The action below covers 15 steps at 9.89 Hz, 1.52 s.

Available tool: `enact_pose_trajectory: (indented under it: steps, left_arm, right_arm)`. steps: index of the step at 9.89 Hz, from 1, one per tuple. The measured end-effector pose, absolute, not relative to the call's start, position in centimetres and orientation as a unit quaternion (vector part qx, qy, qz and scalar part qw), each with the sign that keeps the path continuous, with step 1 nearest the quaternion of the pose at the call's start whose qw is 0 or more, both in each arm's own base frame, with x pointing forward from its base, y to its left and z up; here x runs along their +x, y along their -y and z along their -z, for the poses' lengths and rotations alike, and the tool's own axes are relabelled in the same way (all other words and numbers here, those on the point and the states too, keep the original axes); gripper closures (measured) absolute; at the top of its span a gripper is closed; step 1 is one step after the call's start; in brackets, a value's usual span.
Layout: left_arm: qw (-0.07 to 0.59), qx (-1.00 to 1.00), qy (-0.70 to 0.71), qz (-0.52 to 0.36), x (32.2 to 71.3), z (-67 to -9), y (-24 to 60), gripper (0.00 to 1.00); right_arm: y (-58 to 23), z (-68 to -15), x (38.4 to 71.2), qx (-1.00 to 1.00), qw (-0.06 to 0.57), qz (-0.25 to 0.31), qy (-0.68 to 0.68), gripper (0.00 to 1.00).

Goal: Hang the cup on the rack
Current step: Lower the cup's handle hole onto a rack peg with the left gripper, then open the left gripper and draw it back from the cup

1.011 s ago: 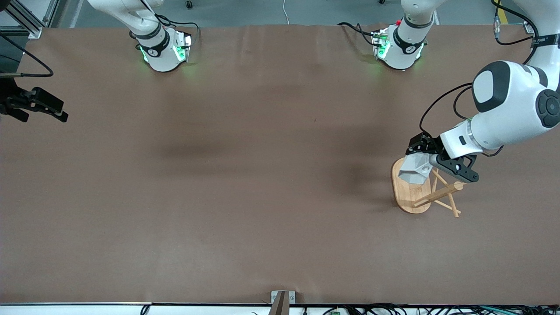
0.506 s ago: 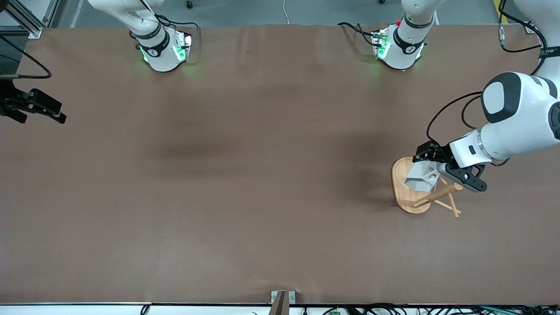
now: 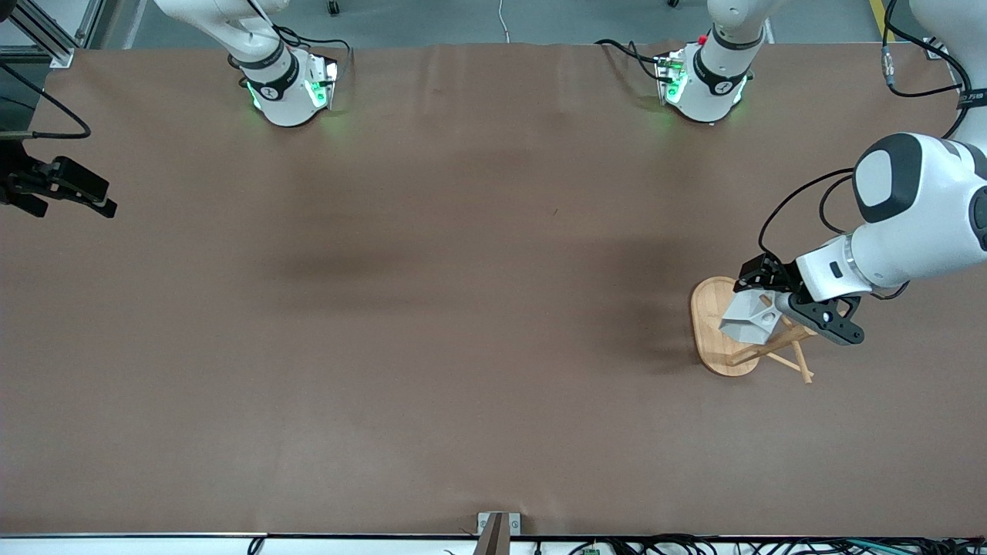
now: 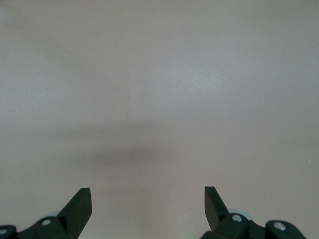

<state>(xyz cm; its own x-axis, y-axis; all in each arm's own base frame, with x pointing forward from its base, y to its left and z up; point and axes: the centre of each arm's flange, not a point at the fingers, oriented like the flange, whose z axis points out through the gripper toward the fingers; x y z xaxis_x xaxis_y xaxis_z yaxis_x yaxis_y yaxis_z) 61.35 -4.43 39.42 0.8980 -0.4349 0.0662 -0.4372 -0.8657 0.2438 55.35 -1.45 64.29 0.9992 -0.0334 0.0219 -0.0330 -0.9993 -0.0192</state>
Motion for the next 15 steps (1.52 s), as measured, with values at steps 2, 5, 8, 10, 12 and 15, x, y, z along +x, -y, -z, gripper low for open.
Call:
enact_pose_trajectory:
  steps: [2, 5, 8, 10, 12, 15]
  left_arm:
    - [0.127, 0.964, 0.233, -0.004, 61.4, -39.3, 4.3, 0.24]
    - [0.125, 0.963, 0.240, -0.004, 61.5, -39.1, 3.2, 0.24]
    - [0.125, 0.961, 0.246, -0.004, 61.6, -38.8, 2.2, 0.24]
    - [0.126, 0.961, 0.247, -0.004, 61.6, -38.7, 2.2, 0.22]
    - [0.124, 0.961, 0.248, -0.012, 62.0, -39.5, 2.1, 0.00]
    - [0.124, 0.960, 0.250, -0.013, 62.2, -40.2, 2.1, 0.00]
  right_arm:
    - [1.5, -64.3, 55.4, -1.000, 0.009, 0.011, -0.017, 0.00]
    - [1.4, -64.3, 55.4, -1.000, 0.009, 0.011, -0.017, 0.00]
    - [1.4, -64.3, 55.4, -1.000, 0.009, 0.011, -0.017, 0.00]
    - [1.4, -64.3, 55.4, -1.000, 0.009, 0.011, -0.017, 0.00]
    - [1.4, -64.3, 55.4, -1.000, 0.009, 0.011, -0.017, 0.00]
    - [1.5, -64.3, 55.4, -1.000, 0.009, 0.011, -0.017, 0.00]
